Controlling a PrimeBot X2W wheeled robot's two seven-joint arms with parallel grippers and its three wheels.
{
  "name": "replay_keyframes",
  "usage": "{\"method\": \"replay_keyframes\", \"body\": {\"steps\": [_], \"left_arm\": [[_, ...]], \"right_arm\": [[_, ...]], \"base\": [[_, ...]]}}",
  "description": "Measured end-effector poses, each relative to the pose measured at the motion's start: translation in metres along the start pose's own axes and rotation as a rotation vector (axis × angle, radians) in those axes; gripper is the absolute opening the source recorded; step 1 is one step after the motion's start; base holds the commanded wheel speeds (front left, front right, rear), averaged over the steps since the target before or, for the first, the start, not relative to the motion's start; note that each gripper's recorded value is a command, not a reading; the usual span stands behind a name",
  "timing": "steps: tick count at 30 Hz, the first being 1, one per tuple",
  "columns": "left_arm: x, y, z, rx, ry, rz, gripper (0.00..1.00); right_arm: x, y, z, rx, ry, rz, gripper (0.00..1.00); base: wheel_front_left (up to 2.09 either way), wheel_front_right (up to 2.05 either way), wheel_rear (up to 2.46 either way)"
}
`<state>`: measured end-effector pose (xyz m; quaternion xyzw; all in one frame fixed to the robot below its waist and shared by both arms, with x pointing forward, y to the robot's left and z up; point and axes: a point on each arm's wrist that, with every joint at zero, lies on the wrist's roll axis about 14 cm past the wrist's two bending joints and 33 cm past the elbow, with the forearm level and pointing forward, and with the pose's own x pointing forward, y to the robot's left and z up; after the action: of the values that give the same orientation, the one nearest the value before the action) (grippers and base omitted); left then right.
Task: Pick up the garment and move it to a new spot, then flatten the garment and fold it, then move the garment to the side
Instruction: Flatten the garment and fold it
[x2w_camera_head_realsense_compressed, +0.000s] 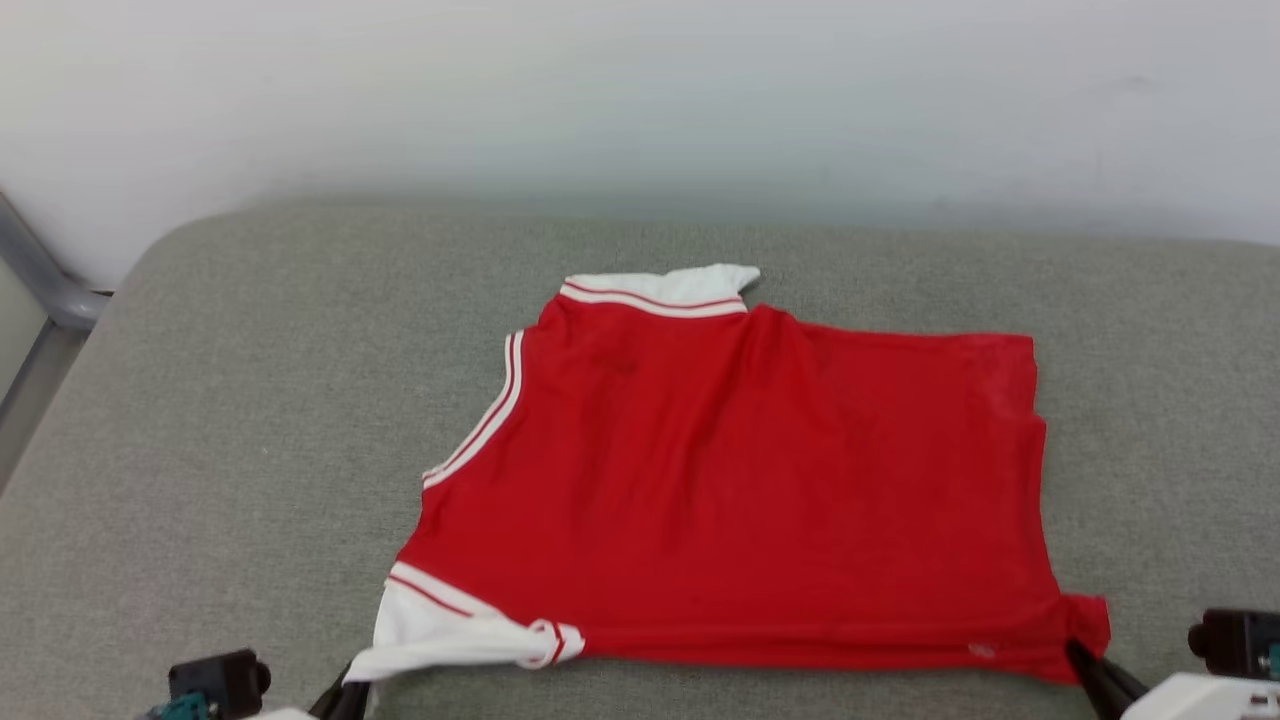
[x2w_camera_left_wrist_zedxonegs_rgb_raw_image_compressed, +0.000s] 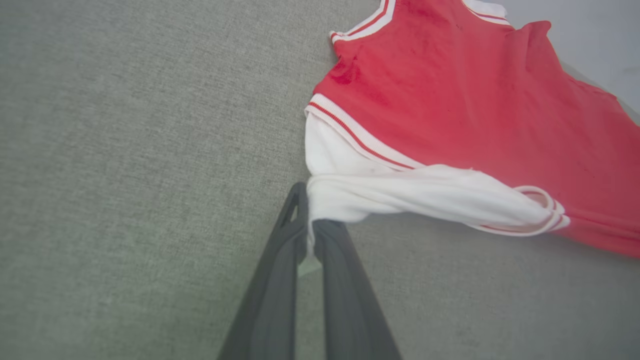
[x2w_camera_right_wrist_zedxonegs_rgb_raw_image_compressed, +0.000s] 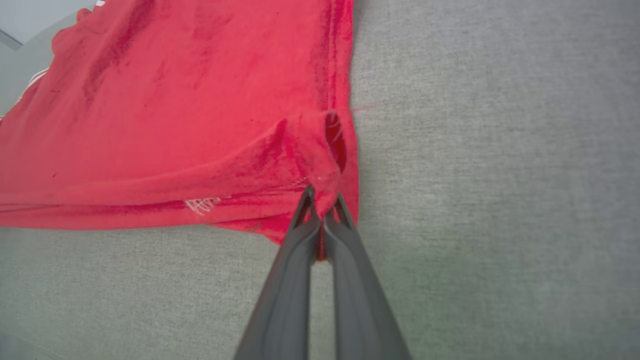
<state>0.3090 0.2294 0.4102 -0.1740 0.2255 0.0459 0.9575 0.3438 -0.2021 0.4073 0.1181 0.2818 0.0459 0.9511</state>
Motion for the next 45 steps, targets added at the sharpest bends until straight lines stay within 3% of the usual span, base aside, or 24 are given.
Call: {"method": "replay_keyframes", "body": {"steps": [7,11,16,24,38,39,40,41,42,43,45], "left_arm": [[-0.035,0.003,-0.009,-0.019,0.061,0.027,0.00],[-0.035,-0.007,0.012,0.009,0.010,-0.004,0.00],[-0.012,-0.025,0.045,0.055,-0.062,-0.066,0.00],[0.042,-0.053,0.057,0.087,-0.063,-0.159,0.00],[0.109,-0.046,0.004,0.016,0.144,-0.160,0.00],[0.112,-0.046,0.002,0.013,0.152,-0.162,0.00],[0.114,-0.046,0.001,0.010,0.157,-0.166,0.04],[0.116,-0.046,0.000,0.007,0.162,-0.169,0.31],[0.117,-0.046,-0.001,0.008,0.166,-0.172,0.56],[0.117,-0.046,0.000,0.006,0.162,-0.174,0.95],[0.117,-0.044,0.002,-0.001,0.150,-0.170,1.00]], "right_arm": [[-0.031,-0.003,-0.016,0.024,0.032,-0.040,0.00],[-0.032,-0.002,-0.008,0.008,0.024,-0.048,0.00],[-0.018,0.006,0.012,-0.031,0.009,-0.028,0.00],[0.015,0.006,0.029,-0.064,0.013,-0.031,0.00],[0.067,-0.002,0.000,-0.043,0.100,-0.041,0.00],[0.068,-0.004,-0.001,-0.044,0.103,-0.043,0.21],[0.069,-0.005,-0.003,-0.044,0.106,-0.045,0.36],[0.070,-0.005,-0.003,-0.040,0.099,-0.045,0.43],[0.070,-0.005,-0.001,-0.039,0.091,-0.044,0.77],[0.070,-0.004,0.000,-0.039,0.078,-0.041,1.00],[0.070,-0.002,0.010,-0.039,0.023,-0.033,1.00]], "base": [[0.00,0.00,0.00],[0.00,0.00,0.00],[0.00,0.00,0.00],[0.00,0.00,0.00],[0.00,0.00,0.00],[0.00,0.00,0.00],[0.00,0.00,0.00],[0.00,0.00,0.00],[0.00,0.00,0.00],[0.00,0.00,0.00],[0.00,0.00,0.00]]}}
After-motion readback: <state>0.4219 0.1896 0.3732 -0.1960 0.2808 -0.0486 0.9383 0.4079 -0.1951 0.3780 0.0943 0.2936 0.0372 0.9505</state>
